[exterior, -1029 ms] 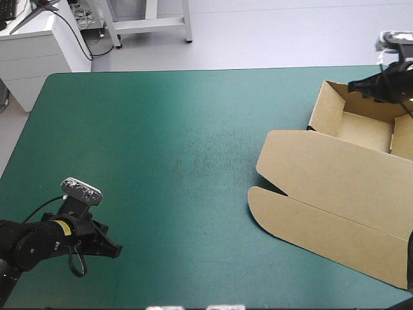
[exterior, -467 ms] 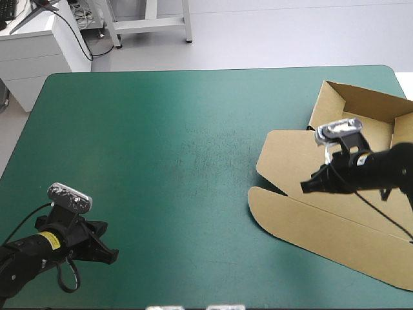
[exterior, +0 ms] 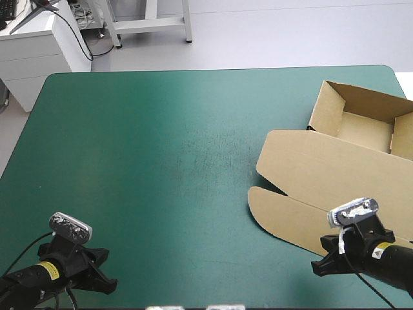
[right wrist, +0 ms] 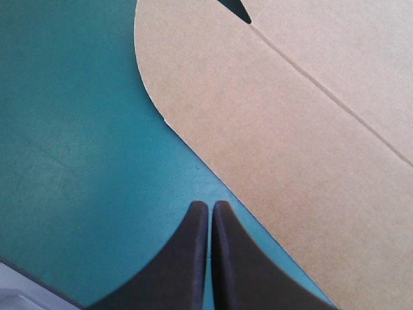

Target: Fold the box

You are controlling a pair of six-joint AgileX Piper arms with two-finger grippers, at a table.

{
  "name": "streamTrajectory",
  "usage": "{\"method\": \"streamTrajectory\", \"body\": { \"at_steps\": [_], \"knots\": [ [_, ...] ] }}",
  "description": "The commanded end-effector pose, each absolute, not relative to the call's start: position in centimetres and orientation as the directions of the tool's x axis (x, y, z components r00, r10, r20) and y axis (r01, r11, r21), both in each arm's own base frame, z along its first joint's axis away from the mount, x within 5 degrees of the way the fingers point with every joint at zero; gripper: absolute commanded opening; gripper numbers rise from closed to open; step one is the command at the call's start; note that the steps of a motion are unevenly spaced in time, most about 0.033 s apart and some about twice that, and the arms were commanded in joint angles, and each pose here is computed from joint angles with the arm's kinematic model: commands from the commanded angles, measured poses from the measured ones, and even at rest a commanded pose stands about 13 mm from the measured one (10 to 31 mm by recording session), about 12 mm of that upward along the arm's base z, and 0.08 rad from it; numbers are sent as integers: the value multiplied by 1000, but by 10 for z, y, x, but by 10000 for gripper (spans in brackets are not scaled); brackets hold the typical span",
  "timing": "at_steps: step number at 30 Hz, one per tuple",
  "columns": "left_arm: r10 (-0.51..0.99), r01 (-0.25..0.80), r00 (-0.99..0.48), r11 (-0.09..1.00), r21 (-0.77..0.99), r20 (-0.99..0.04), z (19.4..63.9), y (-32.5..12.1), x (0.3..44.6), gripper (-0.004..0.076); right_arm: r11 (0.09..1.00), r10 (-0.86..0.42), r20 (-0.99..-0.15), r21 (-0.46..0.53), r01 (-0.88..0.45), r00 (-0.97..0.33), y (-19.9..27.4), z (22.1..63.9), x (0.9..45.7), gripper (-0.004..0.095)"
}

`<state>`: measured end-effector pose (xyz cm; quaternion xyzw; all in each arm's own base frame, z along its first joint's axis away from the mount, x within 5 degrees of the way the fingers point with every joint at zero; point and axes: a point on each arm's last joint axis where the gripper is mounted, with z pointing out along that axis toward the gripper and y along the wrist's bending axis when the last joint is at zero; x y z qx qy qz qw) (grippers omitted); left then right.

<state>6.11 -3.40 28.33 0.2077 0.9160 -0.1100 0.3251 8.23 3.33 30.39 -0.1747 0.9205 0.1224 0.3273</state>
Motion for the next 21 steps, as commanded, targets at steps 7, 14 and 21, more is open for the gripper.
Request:
{"method": "streamTrajectory", "body": {
  "at_steps": [7,14,21],
  "knots": [
    [286,473,-652,878,-81,-702,293,-37,60,-8,913,-200,-742,96,-397,-639,32,285,60,0],
    [319,488,-679,869,-83,-661,280,-37,59,-8,912,-199,-745,97,-399,-637,32,281,56,0],
    [307,488,-702,865,-119,-643,271,-39,58,-8,912,-199,-745,97,-399,-637,32,281,56,0]
  ]
}}
